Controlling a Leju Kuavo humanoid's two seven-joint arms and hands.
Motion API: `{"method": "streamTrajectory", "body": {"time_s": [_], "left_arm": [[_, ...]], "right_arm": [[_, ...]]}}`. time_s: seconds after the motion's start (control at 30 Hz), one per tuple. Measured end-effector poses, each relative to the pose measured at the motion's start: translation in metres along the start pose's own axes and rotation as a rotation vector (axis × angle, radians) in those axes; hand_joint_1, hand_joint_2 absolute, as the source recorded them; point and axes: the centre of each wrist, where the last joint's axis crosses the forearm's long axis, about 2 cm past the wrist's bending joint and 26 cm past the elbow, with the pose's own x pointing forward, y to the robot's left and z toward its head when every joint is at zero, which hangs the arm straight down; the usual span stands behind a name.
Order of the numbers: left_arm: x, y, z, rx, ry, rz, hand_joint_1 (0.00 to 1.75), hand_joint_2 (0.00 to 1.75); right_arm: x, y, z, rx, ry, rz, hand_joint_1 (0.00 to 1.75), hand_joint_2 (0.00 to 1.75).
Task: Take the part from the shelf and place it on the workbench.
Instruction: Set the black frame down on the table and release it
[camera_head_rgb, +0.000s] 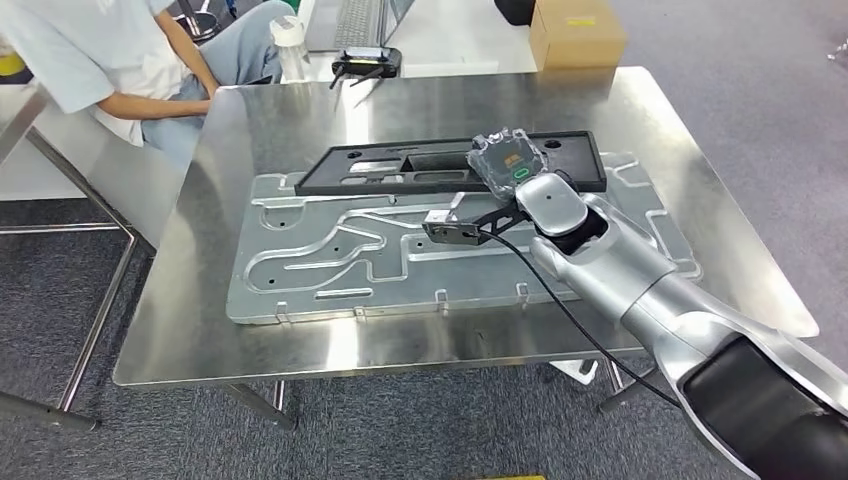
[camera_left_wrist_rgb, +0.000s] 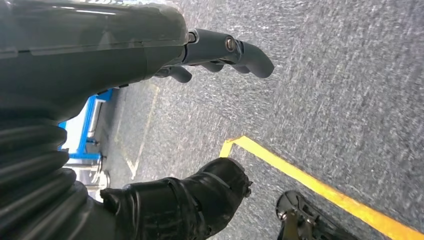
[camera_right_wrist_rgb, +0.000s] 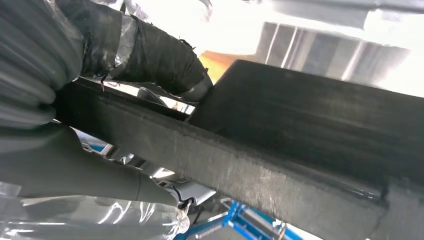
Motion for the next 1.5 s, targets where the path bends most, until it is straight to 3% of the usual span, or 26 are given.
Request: {"method": "streamTrajectory", "body": {"time_s": [0.8,0.93,1.07,1.2,1.5], "left_arm": [[0.000,-0.004,0.003,0.023,-0.046,0.023,0.00,1.75],[-0.001,-0.004,0.003,0.026,-0.040,0.025,0.00,1.75],[-0.001,-0.005,0.003,0.020,-0.042,0.023,0.00,1.75],[-0.001,-0.005,0.003,0.008,-0.050,0.022,0.00,0.00],[-0.003,-0.011,0.006,0.030,-0.058,0.027,0.00,0.00]], "right_arm": [[0.025,0.008,0.007,-0.098,-0.138,-0.075,1.75,1.75],[0.027,0.010,0.007,-0.102,-0.146,-0.078,0.00,0.00],[0.028,0.008,0.007,-0.118,-0.155,-0.079,0.00,0.00],[0.029,0.005,0.006,-0.127,-0.162,-0.078,0.00,0.00],[0.034,0.004,0.008,-0.134,-0.163,-0.086,0.00,0.00]]}}
